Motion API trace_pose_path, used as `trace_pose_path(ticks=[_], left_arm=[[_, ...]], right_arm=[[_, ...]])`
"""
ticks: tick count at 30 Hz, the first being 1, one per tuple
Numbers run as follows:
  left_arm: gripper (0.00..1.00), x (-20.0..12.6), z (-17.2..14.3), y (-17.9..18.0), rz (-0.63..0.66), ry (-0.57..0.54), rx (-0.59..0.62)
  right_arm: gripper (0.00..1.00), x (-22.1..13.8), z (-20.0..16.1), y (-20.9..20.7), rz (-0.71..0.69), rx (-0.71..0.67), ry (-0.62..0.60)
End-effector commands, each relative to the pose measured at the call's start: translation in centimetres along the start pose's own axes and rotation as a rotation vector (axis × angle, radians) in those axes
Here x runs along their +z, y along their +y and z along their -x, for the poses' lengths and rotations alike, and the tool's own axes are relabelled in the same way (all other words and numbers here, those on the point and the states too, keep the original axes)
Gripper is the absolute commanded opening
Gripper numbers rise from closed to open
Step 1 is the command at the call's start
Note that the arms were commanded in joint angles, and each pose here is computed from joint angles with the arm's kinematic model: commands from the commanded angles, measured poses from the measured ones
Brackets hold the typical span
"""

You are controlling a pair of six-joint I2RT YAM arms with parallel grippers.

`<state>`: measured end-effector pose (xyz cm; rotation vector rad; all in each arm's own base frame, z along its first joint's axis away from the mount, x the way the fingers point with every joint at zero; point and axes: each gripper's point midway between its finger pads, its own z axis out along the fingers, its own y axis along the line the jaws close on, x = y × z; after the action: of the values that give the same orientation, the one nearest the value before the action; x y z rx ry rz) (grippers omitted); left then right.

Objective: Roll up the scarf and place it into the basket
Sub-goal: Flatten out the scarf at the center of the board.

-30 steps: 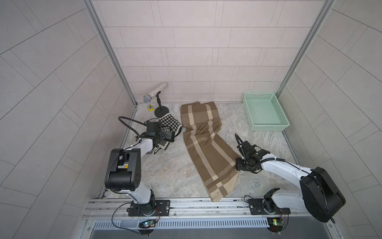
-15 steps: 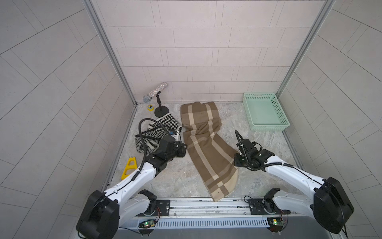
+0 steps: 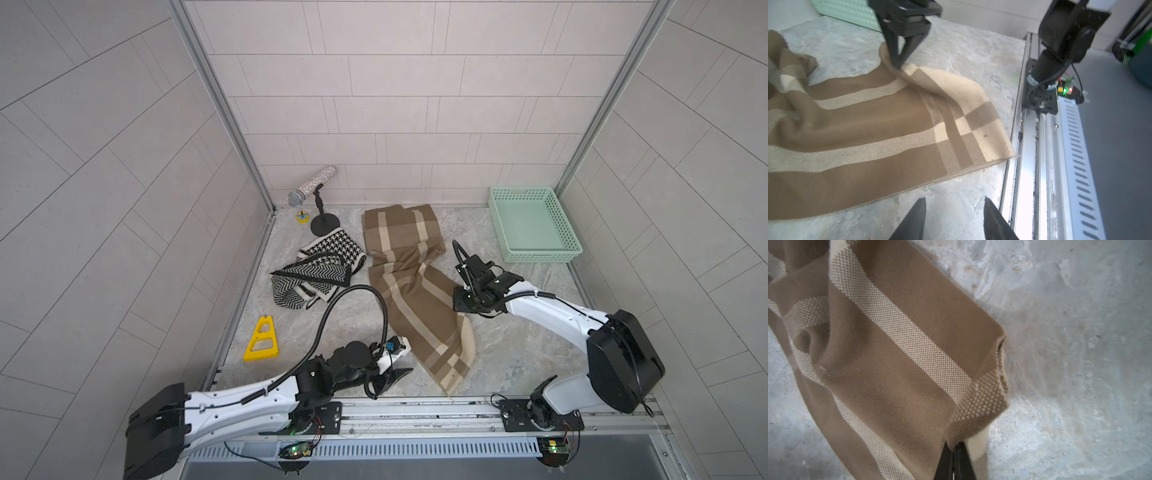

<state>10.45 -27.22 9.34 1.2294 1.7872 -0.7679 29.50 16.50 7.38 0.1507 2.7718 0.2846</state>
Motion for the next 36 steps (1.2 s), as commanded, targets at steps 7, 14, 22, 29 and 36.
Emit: trace_pose_path(ticks=[7,14,22,29,36], left_arm=[[0.56,5.8,1.8,-4.7,-0.072,0.091,0.3],[1.0,6.4,2.9,-6.7,-0.14,0.084,0.285],[0.98,9.0,1.9,-6.1,-0.075,0.204,0.253],[0.56,11.2,0.9,-4.5,0.041,0.308,0.249],[0.0,10.4,1.0,-1.5,0.212,0.329,0.205]], right_arm=[[0.0,1.9,1.5,1.0,0.021,0.018,0.016],[0.0,2.7,1.8,0.9,0.043,0.037,0.019],[0.0,2.6,2.0,1.0,0.058,0.059,0.002],[0.0,2.5,1.9,0.8,0.058,0.065,0.002],[0.0,1.9,1.9,-0.8,0.056,0.099,-0.007]])
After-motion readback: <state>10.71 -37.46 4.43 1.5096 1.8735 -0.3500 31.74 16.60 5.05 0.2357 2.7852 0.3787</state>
